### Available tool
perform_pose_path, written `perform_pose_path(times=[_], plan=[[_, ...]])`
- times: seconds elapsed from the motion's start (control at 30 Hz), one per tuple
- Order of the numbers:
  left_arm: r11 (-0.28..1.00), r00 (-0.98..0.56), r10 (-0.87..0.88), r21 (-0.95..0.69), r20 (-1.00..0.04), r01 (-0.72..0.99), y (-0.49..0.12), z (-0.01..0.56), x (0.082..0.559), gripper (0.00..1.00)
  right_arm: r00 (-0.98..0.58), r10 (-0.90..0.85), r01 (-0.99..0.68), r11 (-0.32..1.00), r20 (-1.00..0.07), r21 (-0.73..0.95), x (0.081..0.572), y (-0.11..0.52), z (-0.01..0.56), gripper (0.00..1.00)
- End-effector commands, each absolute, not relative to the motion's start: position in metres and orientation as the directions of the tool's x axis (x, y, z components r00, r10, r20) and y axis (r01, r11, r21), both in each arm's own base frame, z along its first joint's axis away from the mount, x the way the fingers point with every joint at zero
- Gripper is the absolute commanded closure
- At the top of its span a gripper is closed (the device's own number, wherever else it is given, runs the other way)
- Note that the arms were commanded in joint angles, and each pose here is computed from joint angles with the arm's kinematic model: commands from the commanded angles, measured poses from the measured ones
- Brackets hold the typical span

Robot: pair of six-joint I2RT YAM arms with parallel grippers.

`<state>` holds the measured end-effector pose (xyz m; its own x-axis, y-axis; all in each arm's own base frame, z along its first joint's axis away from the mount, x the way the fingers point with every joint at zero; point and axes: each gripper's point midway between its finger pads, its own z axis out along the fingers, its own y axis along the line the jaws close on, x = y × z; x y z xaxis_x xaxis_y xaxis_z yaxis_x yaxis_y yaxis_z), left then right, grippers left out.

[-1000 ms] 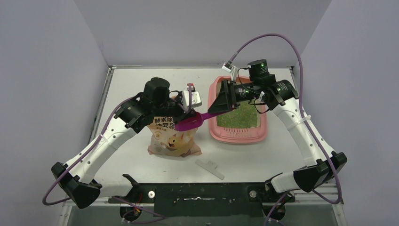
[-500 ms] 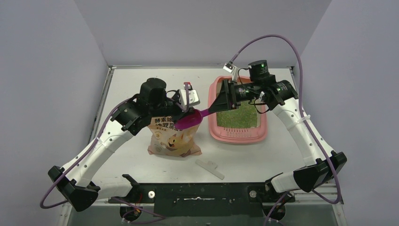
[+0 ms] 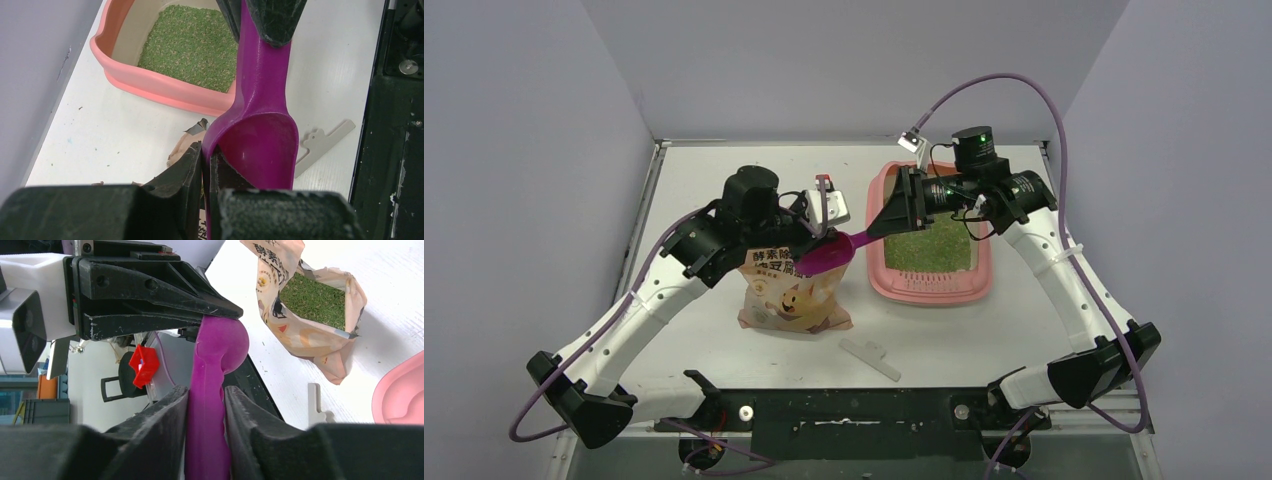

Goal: Fill the litter box with clean litter
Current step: 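Pick up the spatula from the center of the board, then scoop the cat litter from the cat litter bag.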

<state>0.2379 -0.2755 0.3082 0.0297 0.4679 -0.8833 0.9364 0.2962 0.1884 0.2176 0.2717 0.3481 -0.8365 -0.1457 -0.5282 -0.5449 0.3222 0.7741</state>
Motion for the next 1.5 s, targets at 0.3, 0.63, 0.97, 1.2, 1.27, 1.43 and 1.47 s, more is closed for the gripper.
perform_pose_path(times=[0.3, 0.63, 0.97, 1.2, 1.27, 1.43, 1.47], plan=[[0.345, 0.088, 0.411, 0.244, -0.908, 0.906, -0.282, 0.331, 0.249, 0.64, -0.803, -0.108, -0.584, 0.345, -0.587, 0.735, 0.224, 0.267, 0.361, 1.00], [0.543, -0.068, 0.346, 0.140, -0.936, 0.828, -0.205, 0.348, 0.277, 0.37, -0.808, 0.036, -0.432, 0.643, -0.588, 0.633, 0.274, 0.207, 0.350, 1.00], [0.553, -0.245, 0.401, 0.020, -0.883, 0.833, -0.168, 0.308, 0.285, 0.29, -0.795, 0.054, -0.397, 0.707, -0.605, 0.585, 0.288, 0.199, 0.350, 1.00], [0.558, -0.300, 0.441, -0.003, -0.846, 0.830, -0.158, 0.283, 0.301, 0.27, -0.803, 0.014, -0.417, 0.701, -0.596, 0.579, 0.285, 0.207, 0.345, 1.00], [0.563, -0.312, 0.443, -0.010, -0.840, 0.826, -0.155, 0.280, 0.305, 0.26, -0.803, 0.000, -0.426, 0.699, -0.596, 0.574, 0.284, 0.211, 0.344, 1.00], [0.518, -0.351, 0.452, -0.079, -0.820, 0.852, -0.155, 0.270, 0.305, 0.26, -0.803, -0.037, -0.450, 0.691, -0.594, 0.565, 0.280, 0.223, 0.339, 1.00], [0.494, -0.361, 0.457, -0.105, -0.813, 0.863, -0.157, 0.267, 0.302, 0.26, -0.803, -0.043, -0.456, 0.687, -0.594, 0.566, 0.279, 0.225, 0.339, 1.00]])
